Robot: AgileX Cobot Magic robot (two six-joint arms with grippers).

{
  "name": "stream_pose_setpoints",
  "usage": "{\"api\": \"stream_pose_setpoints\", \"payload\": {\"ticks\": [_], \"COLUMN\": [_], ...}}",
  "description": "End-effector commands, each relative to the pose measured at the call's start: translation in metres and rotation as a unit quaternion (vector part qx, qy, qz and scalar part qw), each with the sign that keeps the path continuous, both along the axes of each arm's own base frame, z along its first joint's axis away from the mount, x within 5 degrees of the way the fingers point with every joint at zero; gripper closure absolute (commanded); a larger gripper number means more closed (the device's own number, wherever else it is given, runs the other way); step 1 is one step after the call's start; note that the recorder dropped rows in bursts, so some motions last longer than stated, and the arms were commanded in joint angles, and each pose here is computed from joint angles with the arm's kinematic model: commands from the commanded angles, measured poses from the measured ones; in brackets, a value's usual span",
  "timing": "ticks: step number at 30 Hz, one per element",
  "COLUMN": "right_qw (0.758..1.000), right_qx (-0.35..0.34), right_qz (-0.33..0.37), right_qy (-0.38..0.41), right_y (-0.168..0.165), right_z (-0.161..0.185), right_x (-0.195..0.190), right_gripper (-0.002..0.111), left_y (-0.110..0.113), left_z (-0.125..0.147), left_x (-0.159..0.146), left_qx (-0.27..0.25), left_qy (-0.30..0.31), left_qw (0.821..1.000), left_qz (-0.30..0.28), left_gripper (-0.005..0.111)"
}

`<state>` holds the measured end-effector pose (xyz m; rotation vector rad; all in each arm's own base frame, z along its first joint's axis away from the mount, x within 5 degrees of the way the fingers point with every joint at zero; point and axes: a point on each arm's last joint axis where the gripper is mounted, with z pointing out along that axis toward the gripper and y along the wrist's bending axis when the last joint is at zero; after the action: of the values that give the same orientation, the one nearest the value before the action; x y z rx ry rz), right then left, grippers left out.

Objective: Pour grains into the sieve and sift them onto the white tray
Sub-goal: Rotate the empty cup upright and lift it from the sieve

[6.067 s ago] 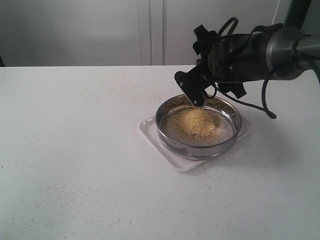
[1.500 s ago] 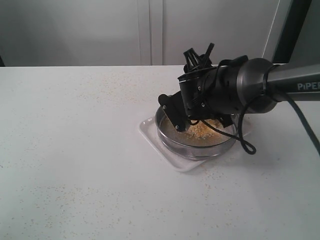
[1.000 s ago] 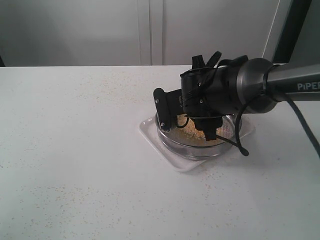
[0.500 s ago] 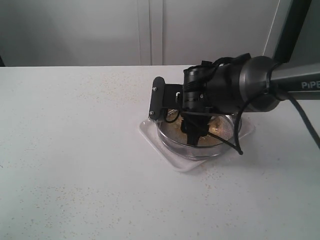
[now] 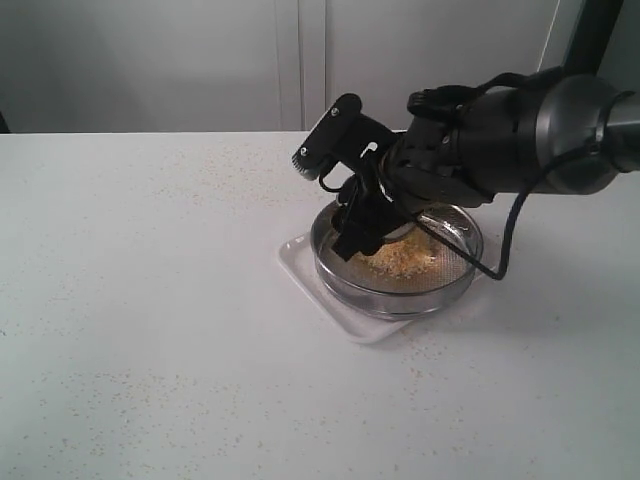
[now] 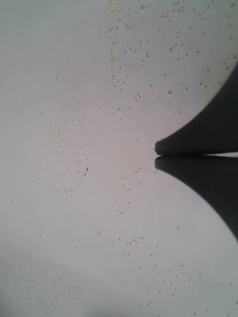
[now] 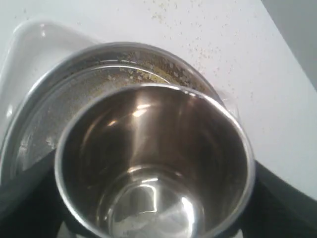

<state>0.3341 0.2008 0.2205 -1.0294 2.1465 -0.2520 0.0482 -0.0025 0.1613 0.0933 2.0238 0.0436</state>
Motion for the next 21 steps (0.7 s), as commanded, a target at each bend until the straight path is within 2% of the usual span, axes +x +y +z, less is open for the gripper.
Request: {"api": "stream_pose_setpoints", "payload": {"ticks": [1, 8, 16, 21], "right_qw": [0.996, 0.988, 0.964, 0.956], "right_qx": [0.081, 0.151, 0.264, 0.294], "right_qz": [-0.037, -0.04, -0.017, -0.01], "right_qy": [0.003, 0.004, 0.002, -0.005], "right_y": [-0.004, 0.002, 0.005, -0.003], "right_z": [0.008, 0.012, -0.006, -0.013], "right_x": [0.003, 0.003, -0.006, -0.006], "right_gripper": [0.108, 0.108, 0.108, 0.108], "left_y": [0.0, 0.0, 0.0, 0.0], "left_z": [-0.004, -0.004, -0.004, -0.004], "left_x": [-0.001, -0.001, -0.001, -0.001], "left_qx": [0.0, 0.0, 0.0, 0.0], "left_qy": [0.011, 0.011, 0.011, 0.011], "left_qw": [1.0, 1.0, 1.0, 1.0], "left_qz": [-0.001, -0.001, -0.001, -0.001], "left_gripper": [0.107, 0.107, 0.107, 0.107]}}
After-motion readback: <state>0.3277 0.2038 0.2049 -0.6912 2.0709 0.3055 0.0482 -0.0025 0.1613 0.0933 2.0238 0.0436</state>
